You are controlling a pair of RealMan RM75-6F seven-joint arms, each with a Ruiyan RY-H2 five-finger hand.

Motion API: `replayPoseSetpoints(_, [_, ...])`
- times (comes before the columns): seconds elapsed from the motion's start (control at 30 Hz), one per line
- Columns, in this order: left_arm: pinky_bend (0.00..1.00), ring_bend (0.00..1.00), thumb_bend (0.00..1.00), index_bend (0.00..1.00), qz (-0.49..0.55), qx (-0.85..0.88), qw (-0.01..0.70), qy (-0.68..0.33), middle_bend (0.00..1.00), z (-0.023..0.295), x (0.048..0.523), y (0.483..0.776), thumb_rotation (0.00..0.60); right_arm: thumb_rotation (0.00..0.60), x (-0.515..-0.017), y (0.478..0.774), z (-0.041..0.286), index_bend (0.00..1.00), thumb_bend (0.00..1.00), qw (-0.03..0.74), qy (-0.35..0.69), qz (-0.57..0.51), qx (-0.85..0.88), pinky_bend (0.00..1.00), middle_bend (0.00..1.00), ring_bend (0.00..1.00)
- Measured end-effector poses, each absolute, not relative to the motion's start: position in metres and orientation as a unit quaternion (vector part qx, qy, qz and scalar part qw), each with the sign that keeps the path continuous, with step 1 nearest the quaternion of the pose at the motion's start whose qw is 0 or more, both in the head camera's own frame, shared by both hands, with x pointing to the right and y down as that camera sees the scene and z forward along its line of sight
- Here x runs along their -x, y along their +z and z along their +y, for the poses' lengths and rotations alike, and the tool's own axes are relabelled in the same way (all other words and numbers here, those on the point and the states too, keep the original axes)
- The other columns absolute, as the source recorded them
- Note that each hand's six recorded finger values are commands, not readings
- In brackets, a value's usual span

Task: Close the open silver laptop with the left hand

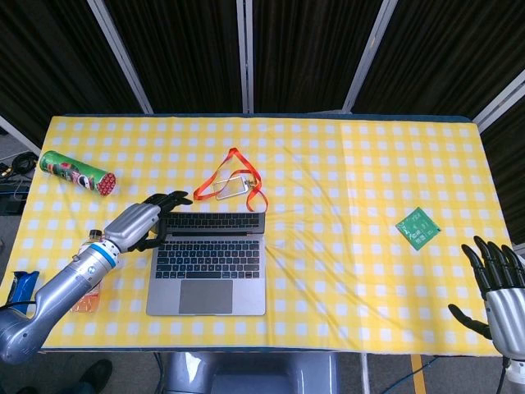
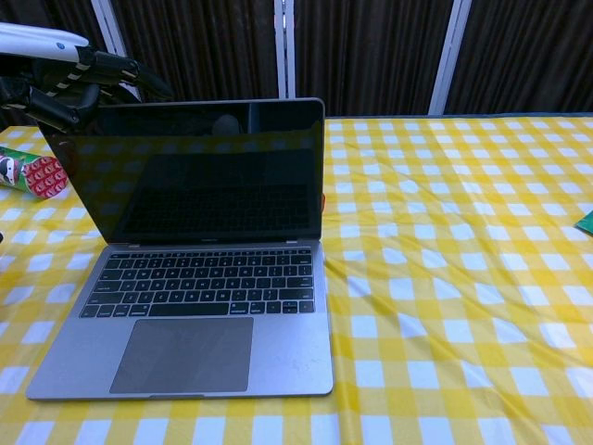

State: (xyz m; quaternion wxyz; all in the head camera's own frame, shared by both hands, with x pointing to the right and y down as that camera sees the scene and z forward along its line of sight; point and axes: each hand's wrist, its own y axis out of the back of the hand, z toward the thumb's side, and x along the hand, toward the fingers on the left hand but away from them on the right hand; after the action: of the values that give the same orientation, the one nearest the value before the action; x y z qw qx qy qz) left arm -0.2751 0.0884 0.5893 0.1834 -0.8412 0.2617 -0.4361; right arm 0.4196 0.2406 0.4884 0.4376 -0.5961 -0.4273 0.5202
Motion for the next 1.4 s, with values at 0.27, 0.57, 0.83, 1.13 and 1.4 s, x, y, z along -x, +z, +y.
replayPoseSetpoints(0.27, [0.28, 0.27, 1.00, 0.22, 0.257, 0.850, 0.165, -0.430, 0.19, 0.096, 0.276, 0.581, 0.600, 0.600, -0.421, 0.484, 0.240, 0.00, 0.00, 0.437, 0.516, -0.435, 0.594, 0.00, 0.00, 0.00])
replayPoseSetpoints(0.57, [0.28, 0.27, 1.00, 0.23, 0.224, 0.865, 0.142, -0.427, 0.20, 0.129, 0.278, 0.571, 0.600, 0.600, -0.420, 0.481, 0.240, 0.00, 0.00, 0.438, 0.511, -0.439, 0.595, 0.00, 0.00, 0.00])
replayPoseSetpoints(0.83, [0.27, 0.27, 1.00, 0.23, 0.167, 0.879, 0.108, -0.433, 0.19, 0.171, 0.278, 0.575, 0.600, 0.600, -0.421, 0.478, 0.240, 0.00, 0.00, 0.438, 0.510, -0.443, 0.593, 0.00, 0.00, 0.00])
replayPoseSetpoints(1.13, [0.24, 0.27, 1.00, 0.23, 0.148, 0.889, 0.076, -0.427, 0.19, 0.192, 0.269, 0.594, 0.600, 0.600, -0.422, 0.478, 0.240, 0.00, 0.00, 0.437, 0.510, -0.444, 0.593, 0.00, 0.00, 0.00])
replayPoseSetpoints(1.4, [0.24, 0.27, 1.00, 0.23, 0.129, 0.897, 0.041, -0.422, 0.19, 0.218, 0.258, 0.619, 0.600, 0.600, -0.424, 0.476, 0.239, 0.00, 0.00, 0.436, 0.509, -0.449, 0.591, 0.00, 0.00, 0.00])
